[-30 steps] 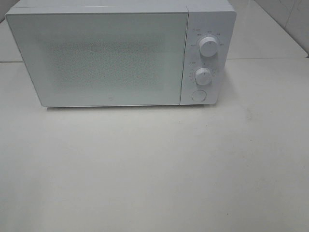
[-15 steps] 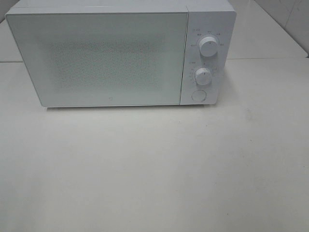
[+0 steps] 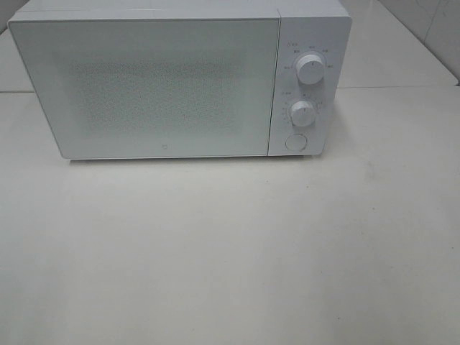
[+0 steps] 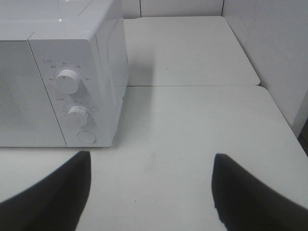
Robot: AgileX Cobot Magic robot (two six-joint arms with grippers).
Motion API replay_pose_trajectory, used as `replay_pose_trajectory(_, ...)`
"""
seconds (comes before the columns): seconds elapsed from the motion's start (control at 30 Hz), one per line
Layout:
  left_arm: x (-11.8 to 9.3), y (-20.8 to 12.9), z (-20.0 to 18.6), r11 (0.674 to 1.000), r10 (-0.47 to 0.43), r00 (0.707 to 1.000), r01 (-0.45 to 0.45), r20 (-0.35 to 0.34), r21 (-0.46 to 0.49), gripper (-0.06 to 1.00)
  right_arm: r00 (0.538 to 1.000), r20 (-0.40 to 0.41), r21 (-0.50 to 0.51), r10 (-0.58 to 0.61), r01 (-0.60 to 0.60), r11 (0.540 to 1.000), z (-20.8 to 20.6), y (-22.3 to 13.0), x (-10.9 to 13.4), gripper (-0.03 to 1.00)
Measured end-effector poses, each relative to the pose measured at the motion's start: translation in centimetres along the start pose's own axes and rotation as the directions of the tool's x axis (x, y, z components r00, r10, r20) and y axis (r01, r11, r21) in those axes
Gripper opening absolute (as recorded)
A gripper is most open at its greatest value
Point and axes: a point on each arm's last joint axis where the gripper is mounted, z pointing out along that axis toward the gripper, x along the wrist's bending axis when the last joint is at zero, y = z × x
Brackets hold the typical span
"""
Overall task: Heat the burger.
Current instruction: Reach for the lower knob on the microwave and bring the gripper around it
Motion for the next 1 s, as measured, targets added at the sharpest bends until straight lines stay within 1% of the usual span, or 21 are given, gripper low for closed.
replay_pose_trajectory(0.13, 0.0, 0.0, 0.0, 1.000, 0.000, 1.000, 0.000, 0.000, 0.000, 0.99, 1.000, 0.001, 0.002, 0.000, 0.000, 1.000, 1.3, 0.1, 0.0, 0.69)
replay_pose_trajectory(0.23, 0.0, 0.0, 0.0, 1.000, 0.000, 1.000, 0.000, 0.000, 0.000, 0.99, 1.000, 0.002, -0.001, 0.001, -0.001, 1.000, 3.3, 0.1, 0.0, 0.69)
replay_pose_trajectory(0.47, 0.0, 0.0, 0.0, 1.000, 0.000, 1.000, 0.000, 0.000, 0.000, 0.99, 1.000, 0.005, 0.033, 0.001, -0.002, 0.999, 6.5, 0.1, -0.1, 0.69)
replay_pose_trajectory(0.7, 0.0, 0.0, 0.0, 1.000, 0.000, 1.000, 0.000, 0.000, 0.000, 0.99, 1.000, 0.007, 0.042, 0.016, -0.017, 0.999, 8.7, 0.0, -0.1, 0.69)
replay_pose_trajectory(0.87, 0.0, 0.0, 0.0, 1.000, 0.000, 1.000, 0.000, 0.000, 0.000, 0.99, 0.999, 0.008, 0.024, 0.049, -0.049, 0.999, 10.2, 0.0, -0.1, 0.69)
replay_pose_trajectory(0.93, 0.0, 0.0, 0.0, 1.000, 0.000, 1.000, 0.000, 0.000, 0.000, 0.99, 0.999, 0.005, -0.013, 0.052, -0.052, 0.999, 11.3, 0.2, -0.1, 0.69)
replay_pose_trajectory(1.0, 0.0, 0.0, 0.0, 1.000, 0.000, 1.000, 0.000, 0.000, 0.000, 0.99, 0.999, 0.004, -0.024, 0.052, -0.052, 0.998, 11.6, 0.2, -0.1, 0.69)
